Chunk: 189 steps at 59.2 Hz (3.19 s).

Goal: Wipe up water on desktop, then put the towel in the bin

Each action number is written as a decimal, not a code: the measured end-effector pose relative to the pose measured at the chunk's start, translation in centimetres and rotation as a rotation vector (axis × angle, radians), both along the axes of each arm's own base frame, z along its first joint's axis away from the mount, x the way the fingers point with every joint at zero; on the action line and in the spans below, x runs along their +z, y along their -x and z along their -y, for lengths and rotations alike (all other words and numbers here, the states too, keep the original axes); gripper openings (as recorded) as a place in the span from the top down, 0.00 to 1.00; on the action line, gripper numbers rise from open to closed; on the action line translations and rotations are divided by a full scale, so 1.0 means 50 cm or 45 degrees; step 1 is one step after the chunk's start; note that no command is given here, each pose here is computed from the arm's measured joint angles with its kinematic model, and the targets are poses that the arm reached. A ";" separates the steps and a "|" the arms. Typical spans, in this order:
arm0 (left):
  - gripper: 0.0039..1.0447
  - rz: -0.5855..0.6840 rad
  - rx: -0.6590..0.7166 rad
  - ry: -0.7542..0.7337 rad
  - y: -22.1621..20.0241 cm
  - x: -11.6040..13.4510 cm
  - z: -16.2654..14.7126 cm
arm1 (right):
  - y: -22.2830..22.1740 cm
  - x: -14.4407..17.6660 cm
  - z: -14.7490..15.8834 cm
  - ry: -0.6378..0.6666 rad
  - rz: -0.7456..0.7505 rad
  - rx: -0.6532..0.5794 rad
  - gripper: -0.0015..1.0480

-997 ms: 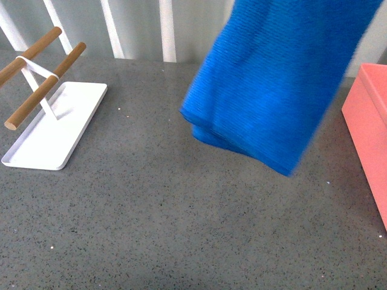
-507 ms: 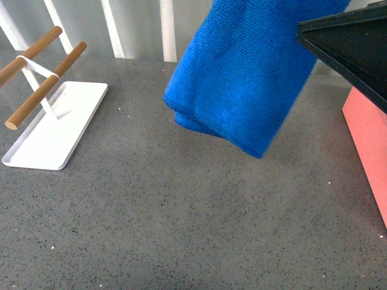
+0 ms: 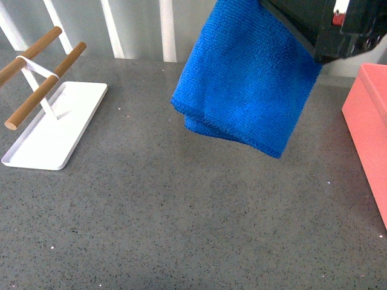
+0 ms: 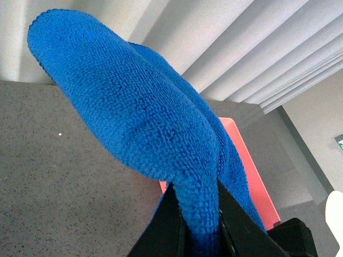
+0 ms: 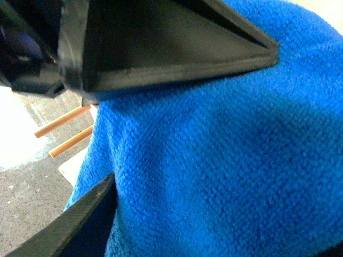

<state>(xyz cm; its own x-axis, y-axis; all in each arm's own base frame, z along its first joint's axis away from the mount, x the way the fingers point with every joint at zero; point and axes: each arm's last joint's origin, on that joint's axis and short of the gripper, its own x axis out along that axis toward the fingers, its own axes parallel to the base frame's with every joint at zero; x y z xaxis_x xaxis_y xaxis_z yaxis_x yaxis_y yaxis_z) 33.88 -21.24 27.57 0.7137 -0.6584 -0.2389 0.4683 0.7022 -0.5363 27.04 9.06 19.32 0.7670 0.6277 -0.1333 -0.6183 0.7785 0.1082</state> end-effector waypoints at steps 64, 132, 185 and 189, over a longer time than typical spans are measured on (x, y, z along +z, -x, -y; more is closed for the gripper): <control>0.25 0.018 0.146 -0.042 -0.022 0.009 -0.067 | -0.002 0.061 0.027 -0.110 0.059 -0.046 0.96; 0.16 0.217 0.689 -0.320 0.383 -0.087 -0.344 | 0.001 0.067 0.031 -0.134 0.058 -0.062 0.96; 0.97 0.554 0.829 -0.583 0.451 -0.197 -0.424 | 0.002 0.066 0.039 -0.119 0.035 -0.068 0.96; 0.97 0.554 0.829 -0.583 0.454 -0.200 -0.424 | 0.002 0.066 0.039 -0.119 0.036 -0.069 0.96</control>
